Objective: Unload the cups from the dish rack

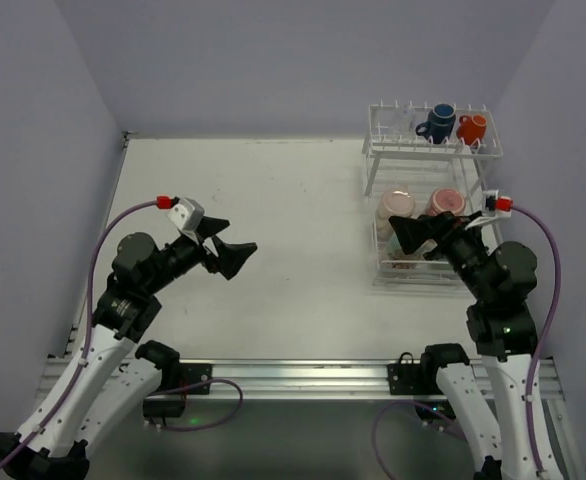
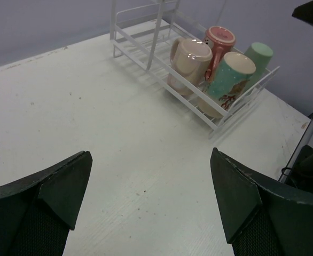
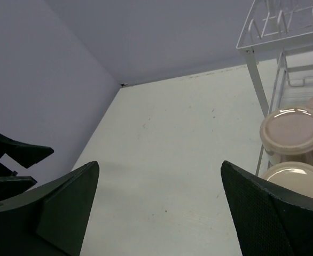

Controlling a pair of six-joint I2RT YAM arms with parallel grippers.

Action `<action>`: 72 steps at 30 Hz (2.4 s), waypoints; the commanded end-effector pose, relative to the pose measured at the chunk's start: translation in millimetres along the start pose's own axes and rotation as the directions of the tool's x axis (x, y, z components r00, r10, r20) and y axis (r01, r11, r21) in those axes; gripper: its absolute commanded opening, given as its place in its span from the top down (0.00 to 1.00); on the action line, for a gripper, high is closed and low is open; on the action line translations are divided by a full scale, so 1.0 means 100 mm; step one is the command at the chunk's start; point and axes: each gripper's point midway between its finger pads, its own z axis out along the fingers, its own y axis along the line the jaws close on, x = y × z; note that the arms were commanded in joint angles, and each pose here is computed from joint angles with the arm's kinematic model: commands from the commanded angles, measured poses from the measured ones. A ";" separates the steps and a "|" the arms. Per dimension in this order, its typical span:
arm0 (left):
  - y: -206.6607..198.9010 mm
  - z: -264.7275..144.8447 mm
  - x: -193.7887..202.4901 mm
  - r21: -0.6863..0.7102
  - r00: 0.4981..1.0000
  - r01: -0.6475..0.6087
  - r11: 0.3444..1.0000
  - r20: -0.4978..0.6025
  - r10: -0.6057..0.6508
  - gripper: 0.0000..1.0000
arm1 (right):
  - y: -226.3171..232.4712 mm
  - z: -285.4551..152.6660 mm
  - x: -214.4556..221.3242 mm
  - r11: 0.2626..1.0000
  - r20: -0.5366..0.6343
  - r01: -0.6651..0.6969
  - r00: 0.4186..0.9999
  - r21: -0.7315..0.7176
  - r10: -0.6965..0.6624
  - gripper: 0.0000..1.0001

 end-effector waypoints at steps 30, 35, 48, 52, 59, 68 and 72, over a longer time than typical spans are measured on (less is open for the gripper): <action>-0.21 -0.08 -0.10 0.072 0.999 -0.038 0.997 0.018 0.037 0.00 | -0.96 1.79 -1.26 0.708 -0.137 0.360 0.926 0.608 -0.353 0.27; -0.18 -0.06 -0.08 0.061 0.999 -0.034 0.998 0.008 0.034 0.00 | -1.10 2.09 -1.26 0.673 -0.189 0.416 0.903 0.611 -0.386 0.19; -0.13 -0.02 -0.04 0.044 0.999 -0.033 0.999 -0.008 0.033 0.00 | -1.52 2.61 -1.05 0.623 -0.275 0.475 0.877 0.621 -0.395 0.20; -0.12 -0.01 -0.03 0.040 0.999 -0.030 0.999 -0.015 0.030 0.00 | -1.63 2.67 -0.97 0.616 -0.290 0.476 0.878 0.628 -0.382 0.23; -0.09 0.01 -0.01 0.031 0.999 -0.028 0.999 -0.020 0.029 0.00 | -1.77 2.73 -0.93 0.600 -0.300 0.480 0.875 0.640 -0.380 0.27; 0.01 0.04 -0.10 -0.032 1.000 0.024 0.999 0.011 -0.024 0.00 | -1.42 2.66 -1.35 0.645 -0.147 0.435 0.880 0.628 -0.451 0.72; -0.02 0.10 -0.16 -0.014 0.997 0.065 0.998 0.029 -0.065 0.00 | -0.95 2.50 -1.61 0.678 -0.054 0.445 0.856 0.585 -0.515 0.72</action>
